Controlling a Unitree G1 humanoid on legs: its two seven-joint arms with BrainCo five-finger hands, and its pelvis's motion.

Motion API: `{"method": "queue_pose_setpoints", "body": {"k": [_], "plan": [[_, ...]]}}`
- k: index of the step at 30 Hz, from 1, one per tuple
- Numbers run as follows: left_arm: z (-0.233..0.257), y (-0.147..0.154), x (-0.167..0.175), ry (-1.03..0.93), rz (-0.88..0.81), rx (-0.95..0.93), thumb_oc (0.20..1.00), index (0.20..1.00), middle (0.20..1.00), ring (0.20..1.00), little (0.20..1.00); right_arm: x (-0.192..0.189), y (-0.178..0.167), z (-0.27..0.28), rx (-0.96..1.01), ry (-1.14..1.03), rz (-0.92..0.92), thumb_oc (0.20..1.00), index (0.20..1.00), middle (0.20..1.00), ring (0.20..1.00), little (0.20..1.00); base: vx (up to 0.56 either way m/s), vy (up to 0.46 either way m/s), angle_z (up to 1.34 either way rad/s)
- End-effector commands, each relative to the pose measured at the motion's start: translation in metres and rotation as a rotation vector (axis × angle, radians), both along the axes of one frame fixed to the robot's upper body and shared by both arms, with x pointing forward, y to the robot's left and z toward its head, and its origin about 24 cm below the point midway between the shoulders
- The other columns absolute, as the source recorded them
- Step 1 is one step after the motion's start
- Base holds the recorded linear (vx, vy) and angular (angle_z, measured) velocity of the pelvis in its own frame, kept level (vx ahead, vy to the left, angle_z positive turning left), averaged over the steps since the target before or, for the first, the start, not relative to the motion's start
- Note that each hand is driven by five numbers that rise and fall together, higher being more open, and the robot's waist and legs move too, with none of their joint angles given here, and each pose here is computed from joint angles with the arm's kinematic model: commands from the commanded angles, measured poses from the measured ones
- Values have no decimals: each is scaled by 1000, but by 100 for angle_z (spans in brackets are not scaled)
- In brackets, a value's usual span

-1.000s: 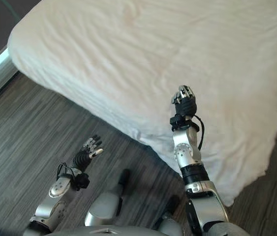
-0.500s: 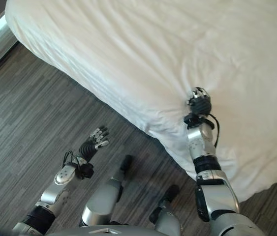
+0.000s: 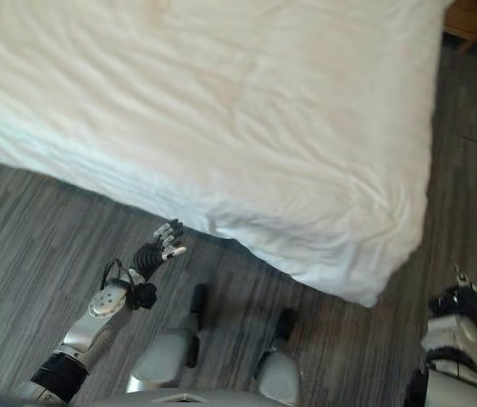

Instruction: Making the bed.

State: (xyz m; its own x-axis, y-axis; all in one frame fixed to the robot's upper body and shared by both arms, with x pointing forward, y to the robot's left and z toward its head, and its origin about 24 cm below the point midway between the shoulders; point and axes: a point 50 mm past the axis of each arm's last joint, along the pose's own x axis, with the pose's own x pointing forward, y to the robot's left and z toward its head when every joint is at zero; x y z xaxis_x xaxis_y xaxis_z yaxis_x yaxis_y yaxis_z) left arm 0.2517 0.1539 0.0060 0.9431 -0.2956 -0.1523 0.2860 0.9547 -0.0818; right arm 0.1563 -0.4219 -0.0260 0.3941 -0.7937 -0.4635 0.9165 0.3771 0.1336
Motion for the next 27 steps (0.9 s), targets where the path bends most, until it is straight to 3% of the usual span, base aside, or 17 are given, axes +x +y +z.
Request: {"method": "queue_pose_setpoints", "body": {"k": [1,5,9,11,16,27], "plan": [[34,-8,16,-183,43,-35,1000,1000,1000,1000,1000,63,32,30,-273,38,363,1000,1000,1000,1000,1000,-235,162,-109],[49,5,18,-247,123,-38,1000,1000,1000,1000,1000,96,123,28,-527,84,813,1000,1000,1000,1000,1000,-142,42,-190],[53,15,14,-268,201,-66,1000,1000,1000,1000,1000,100,173,39,-786,114,1022,1000,1000,1000,1000,1000,-138,-50,-149],[52,17,12,-268,223,-69,1000,1000,1000,1000,1000,99,183,48,-909,123,1101,1000,1000,1000,1000,1000,-160,-116,-110],[46,7,11,-248,232,-86,1000,1000,1000,1000,1000,103,195,56,-1005,105,1176,1000,1000,1000,1000,1000,-140,-147,-99],[43,-4,5,-250,259,-156,1000,1000,1000,1000,1000,96,197,62,-1092,104,1272,1000,1000,1000,1000,1000,-32,-176,-108]]}}
